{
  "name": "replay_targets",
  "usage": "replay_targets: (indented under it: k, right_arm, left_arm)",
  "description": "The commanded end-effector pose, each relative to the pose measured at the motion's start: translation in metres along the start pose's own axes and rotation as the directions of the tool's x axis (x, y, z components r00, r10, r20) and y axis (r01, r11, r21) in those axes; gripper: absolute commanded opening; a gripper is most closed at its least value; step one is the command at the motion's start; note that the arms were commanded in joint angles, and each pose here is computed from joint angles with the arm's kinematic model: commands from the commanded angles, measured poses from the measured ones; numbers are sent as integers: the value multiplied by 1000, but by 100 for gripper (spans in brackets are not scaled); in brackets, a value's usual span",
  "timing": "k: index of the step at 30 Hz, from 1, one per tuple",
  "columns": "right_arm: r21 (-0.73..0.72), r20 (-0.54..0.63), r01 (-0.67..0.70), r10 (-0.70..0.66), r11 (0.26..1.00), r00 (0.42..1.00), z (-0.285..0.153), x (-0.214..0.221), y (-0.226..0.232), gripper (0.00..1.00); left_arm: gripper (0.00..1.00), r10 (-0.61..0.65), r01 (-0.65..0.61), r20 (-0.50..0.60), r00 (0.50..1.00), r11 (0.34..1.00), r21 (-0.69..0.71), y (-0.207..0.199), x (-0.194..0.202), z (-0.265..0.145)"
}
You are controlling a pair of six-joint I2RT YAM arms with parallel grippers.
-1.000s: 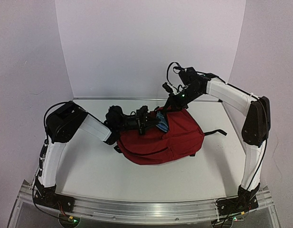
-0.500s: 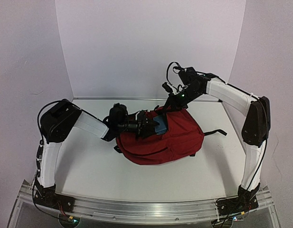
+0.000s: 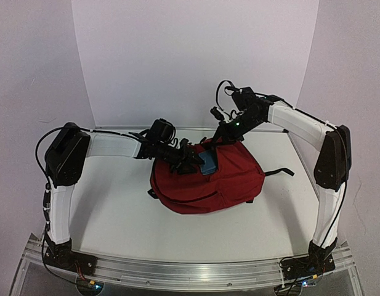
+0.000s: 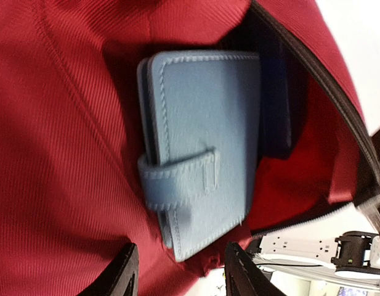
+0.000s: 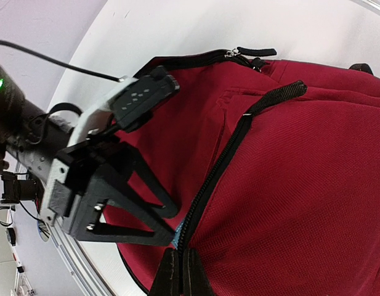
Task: Pack the student bag
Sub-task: Place the personal item in the student bag.
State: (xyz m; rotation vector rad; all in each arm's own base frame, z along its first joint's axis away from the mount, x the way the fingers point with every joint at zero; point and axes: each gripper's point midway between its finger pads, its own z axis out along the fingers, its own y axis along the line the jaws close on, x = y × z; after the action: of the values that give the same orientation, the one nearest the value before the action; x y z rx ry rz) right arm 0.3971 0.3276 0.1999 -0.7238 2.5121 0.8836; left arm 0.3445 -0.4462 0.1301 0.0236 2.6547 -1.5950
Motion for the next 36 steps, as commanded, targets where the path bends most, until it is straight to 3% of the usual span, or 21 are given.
replay_targets:
  k: [1,5,11,12,15,20,29,36]
  right_arm:
    - [-53,90,78,-73,996,993,-30,-17,33,0]
    - [-57,87,77,-72,995,994,-29,-16,33,0]
    - [-62,90,75,-69,995,994,-28,-19,33,0]
    - [-63,90,74,-68,995,994,-28,-19,33,0]
    - [-63,88,74,-68,995,994,-28,-18,33,0]
    - [-63,85,75,-69,995,994,-28,-16,33,0]
    - [-86,85,82,-75,993,994,-29,-16,39,0]
    - [-115,89,87,-77,990,993,-30,-18,49,0]
  left_arm:
    - [47,29,-28,-17,999,997,74,-7,-12,16]
    - [46,68,-59,-39,997,980,188,-26,-14,27]
    - [44,85,-73,-47,995,974,214,-33,-11,25]
    - [41,88,-76,-45,995,973,219,-34,-10,23]
    - [16,115,-105,-23,993,956,273,-47,-6,14]
    - [1,146,-141,6,989,940,312,-58,-2,2]
    - [0,260,-244,26,965,861,446,-103,-5,-7]
    - [0,265,-234,5,964,841,489,-105,-23,17]
